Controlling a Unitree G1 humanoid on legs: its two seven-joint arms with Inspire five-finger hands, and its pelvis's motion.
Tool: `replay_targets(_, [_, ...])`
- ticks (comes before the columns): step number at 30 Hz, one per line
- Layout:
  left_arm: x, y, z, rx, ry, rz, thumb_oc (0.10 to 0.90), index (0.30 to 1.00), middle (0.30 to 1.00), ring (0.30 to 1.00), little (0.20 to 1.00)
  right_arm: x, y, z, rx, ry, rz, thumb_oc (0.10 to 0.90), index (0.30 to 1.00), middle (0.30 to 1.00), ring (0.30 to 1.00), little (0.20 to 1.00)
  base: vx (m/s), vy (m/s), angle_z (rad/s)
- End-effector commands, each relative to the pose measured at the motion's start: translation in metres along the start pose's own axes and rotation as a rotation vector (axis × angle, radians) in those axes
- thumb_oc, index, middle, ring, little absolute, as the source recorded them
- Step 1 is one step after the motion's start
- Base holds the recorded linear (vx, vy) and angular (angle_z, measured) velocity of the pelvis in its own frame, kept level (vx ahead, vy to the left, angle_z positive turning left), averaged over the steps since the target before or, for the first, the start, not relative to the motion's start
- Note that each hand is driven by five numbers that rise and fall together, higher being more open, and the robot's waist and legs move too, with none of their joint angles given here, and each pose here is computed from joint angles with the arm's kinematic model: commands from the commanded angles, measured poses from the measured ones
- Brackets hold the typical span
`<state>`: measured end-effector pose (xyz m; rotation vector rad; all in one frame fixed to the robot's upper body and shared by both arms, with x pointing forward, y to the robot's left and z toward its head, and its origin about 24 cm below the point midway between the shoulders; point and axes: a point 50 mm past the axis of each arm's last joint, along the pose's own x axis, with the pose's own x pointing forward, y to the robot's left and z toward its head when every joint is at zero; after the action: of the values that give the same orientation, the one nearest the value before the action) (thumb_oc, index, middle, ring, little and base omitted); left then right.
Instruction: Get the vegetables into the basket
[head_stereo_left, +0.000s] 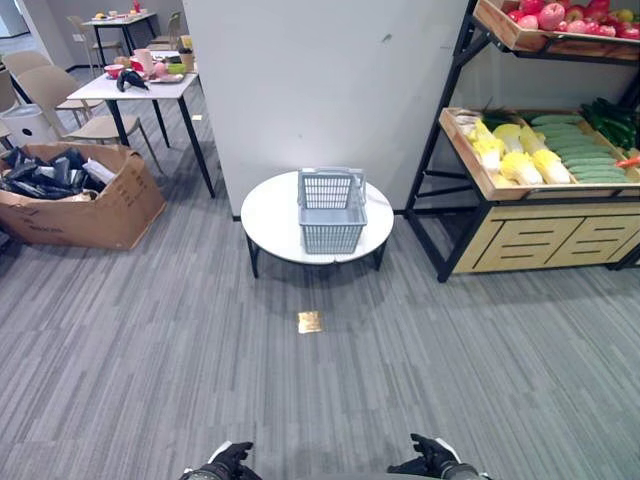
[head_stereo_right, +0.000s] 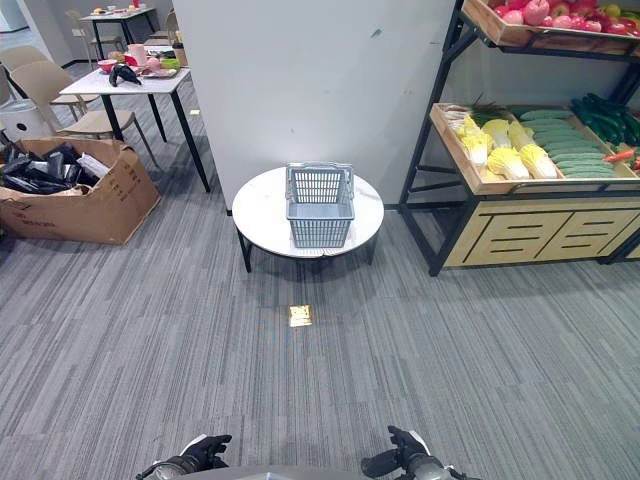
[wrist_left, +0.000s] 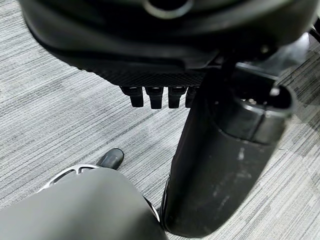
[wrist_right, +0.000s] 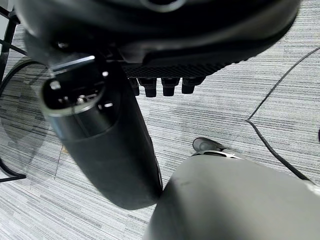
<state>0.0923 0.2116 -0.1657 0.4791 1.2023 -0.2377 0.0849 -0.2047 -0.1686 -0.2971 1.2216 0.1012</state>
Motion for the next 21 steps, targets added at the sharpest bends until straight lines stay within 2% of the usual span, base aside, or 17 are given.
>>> replay_targets(1, [0.0031,-0.0258,0.0193,-0.019,-0.041,-0.078,0.9,1.0,1.0,1.0,1.0,-0.0022,-0.0089,-0.0177,-0.043,0.103,-0.011,0.9,1.0,1.0,1.0,1.0,0.0,0.0,0.0])
replay_targets(21, [0.0031,-0.0252,0.0185,-0.015,-0.037,-0.077,0.9,1.0,1.0,1.0,1.0,-0.002,-0.009,-0.0169,-0.05,0.101,-0.007,0.9,1.0,1.0,1.0,1.0,0.0,0.0,0.0])
